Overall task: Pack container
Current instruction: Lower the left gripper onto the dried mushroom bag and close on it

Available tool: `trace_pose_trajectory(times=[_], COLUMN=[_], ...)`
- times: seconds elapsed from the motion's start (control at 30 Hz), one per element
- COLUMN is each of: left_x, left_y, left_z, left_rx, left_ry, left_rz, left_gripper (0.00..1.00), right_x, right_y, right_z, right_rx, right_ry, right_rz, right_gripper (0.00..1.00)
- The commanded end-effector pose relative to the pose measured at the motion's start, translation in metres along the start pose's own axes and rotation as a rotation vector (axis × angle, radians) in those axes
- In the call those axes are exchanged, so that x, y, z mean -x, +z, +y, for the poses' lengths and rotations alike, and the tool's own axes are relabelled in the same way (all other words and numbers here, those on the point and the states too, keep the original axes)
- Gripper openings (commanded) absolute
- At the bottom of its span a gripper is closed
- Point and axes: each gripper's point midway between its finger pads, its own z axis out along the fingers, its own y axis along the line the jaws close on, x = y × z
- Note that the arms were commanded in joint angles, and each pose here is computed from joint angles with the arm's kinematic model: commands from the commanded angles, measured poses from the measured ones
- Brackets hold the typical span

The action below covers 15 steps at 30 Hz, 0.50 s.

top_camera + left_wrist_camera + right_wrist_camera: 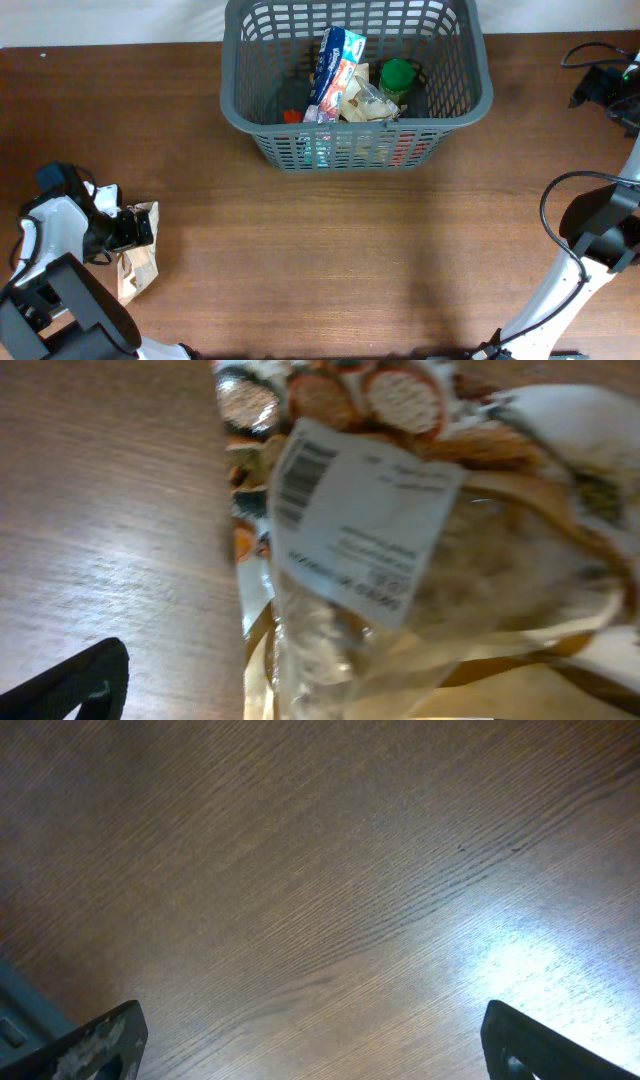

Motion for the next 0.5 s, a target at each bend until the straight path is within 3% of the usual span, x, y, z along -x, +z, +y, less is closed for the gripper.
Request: trace_pose_trajectory(times=[0.0, 0.47], left_x=[0.0022, 0.0008], left_y=[0.003, 0.0129], left_z=[-0.0125, -0.013], left_rx=[-0.07, -0.077], left_ry=[0.021, 0.035], left_rz=[-0.01, 0.012], left_gripper=[0.99, 0.99], right_x=[-0.0002, -0.0002], right_y=[-0.0011, -0.0011], right_z=[-0.0028, -0.0028], right_rx=[-0.016, -0.016], right_ry=[0.005, 0.005], right_rz=[-0.003, -0.003], right_gripper=[0.99, 0.99])
